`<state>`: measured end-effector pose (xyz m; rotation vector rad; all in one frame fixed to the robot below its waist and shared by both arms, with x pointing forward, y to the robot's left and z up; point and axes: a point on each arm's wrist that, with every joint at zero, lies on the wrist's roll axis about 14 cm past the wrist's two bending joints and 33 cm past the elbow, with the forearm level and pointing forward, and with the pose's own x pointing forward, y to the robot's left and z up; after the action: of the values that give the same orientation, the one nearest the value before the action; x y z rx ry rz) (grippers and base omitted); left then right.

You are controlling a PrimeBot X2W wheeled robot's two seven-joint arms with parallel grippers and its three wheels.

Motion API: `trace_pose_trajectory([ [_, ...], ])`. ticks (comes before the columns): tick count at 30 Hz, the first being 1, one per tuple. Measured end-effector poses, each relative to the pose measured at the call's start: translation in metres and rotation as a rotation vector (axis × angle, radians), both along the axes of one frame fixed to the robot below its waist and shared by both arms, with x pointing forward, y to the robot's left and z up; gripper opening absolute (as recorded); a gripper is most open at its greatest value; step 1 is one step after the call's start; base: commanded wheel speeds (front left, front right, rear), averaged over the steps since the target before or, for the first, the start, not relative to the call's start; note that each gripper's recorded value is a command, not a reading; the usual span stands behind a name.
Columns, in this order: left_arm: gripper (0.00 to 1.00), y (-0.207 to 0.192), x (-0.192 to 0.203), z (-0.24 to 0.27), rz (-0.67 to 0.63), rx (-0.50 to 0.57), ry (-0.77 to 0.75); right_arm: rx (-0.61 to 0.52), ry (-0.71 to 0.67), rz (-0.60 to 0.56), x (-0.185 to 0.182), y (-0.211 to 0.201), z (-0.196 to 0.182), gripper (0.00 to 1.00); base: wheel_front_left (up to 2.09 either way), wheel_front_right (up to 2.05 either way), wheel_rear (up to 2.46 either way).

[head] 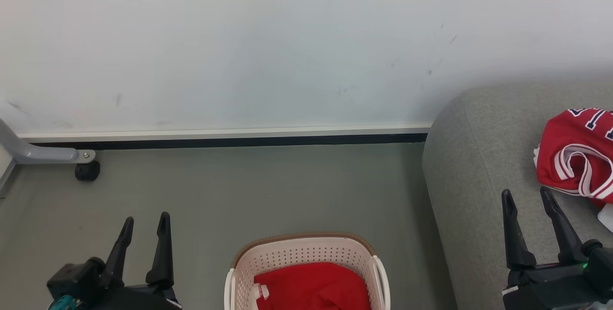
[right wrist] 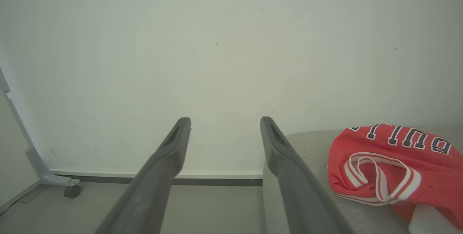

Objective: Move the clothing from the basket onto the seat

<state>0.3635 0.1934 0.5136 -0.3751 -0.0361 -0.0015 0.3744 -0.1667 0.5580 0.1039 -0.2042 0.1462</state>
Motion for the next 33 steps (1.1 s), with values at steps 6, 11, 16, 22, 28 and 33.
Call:
trace_pose_trajectory([
  [6,1.0,0.0,0.001,0.001,0.002,0.01,-0.008,0.001,-0.002,-0.003,-0.001,0.0,0.0,1.0,0.0,0.0,0.0],
  [11,1.0,-0.002,0.004,-0.003,-0.004,0.007,0.004,0.003,0.008,-0.017,-0.001,-0.004,-0.003,1.0,0.0,0.0,0.0],
  [16,1.0,-0.014,0.012,-0.01,-0.041,0.007,0.021,0.004,0.007,-0.043,0.003,-0.013,-0.003,1.0,0.0,0.0,0.0],
  [22,1.0,-0.035,0.027,-0.014,-0.108,0.001,0.026,-0.001,0.031,-0.084,0.007,-0.027,-0.011,1.0,0.0,0.0,0.0],
  [28,1.0,-0.061,0.049,-0.017,-0.192,-0.002,0.023,-0.001,0.054,-0.106,0.014,-0.034,-0.019,1.0,0.0,0.0,0.0],
  [33,1.0,-0.082,0.068,-0.032,-0.27,0.018,0.049,0.009,0.063,-0.12,0.026,-0.037,-0.024,1.0,0.0,0.0,0.0],
])
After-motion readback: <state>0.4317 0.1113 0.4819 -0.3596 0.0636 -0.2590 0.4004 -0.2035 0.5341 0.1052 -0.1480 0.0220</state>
